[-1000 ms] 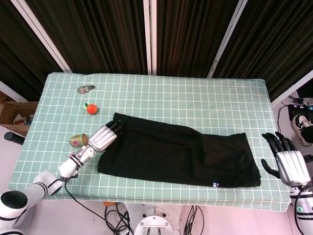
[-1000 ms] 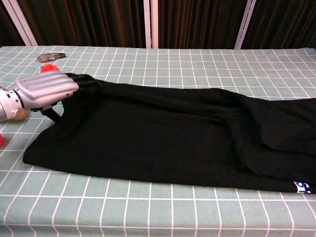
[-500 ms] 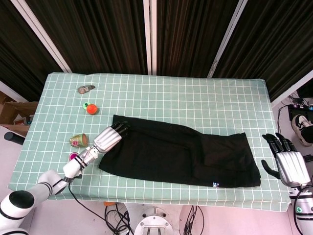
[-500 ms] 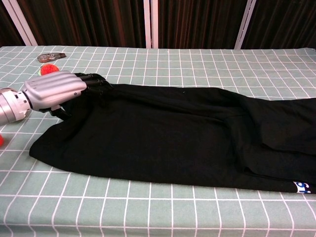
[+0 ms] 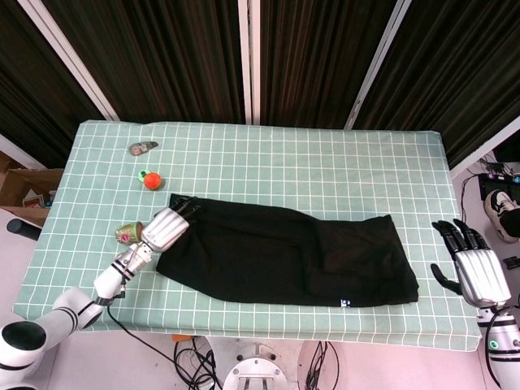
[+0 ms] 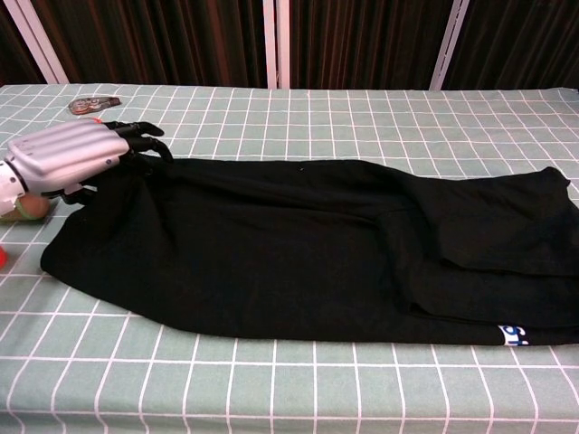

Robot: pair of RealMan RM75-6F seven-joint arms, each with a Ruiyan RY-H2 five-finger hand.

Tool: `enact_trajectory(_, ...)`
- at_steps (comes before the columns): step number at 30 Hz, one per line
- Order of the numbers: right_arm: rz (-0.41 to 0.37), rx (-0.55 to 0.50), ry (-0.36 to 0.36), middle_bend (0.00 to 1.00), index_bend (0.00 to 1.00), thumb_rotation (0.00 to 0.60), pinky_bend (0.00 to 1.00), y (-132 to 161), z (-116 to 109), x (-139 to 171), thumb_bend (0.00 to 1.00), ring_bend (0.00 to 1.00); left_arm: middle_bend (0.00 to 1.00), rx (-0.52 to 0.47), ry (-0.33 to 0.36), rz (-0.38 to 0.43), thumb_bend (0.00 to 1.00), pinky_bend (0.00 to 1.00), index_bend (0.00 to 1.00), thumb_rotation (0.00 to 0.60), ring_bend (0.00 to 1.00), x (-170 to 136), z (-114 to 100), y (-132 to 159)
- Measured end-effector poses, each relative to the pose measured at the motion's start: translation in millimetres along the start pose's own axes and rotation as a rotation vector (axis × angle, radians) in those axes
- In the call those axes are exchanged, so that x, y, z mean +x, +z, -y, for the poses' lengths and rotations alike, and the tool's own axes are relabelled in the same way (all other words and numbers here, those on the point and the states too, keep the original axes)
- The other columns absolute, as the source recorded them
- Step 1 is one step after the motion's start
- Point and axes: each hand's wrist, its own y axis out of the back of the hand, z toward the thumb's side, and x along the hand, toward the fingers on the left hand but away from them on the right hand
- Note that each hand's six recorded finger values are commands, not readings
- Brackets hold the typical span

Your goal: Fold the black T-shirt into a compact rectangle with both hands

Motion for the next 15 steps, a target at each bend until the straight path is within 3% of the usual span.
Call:
enact_trajectory(6,-0.013,-0.018,-0.021,0.17,0.16,0.600,0.21,-1.0,-1.0,-2.0,0.27,0.07,0.22,-0.003,0.059,-0.060,0.74,0.18,0.60,0.600,0.06,-21.9,-22.0,-14.4)
enact_trajectory(15,-0.029,-0.045,-0.056,0.17,0.17,0.600,0.21,-6.7,-3.7,-3.6,0.27,0.07,0.22,-0.015,0.132,-0.185,0.74,0.18,0.60,0.600,0.06,-76.5,-72.0,-33.9)
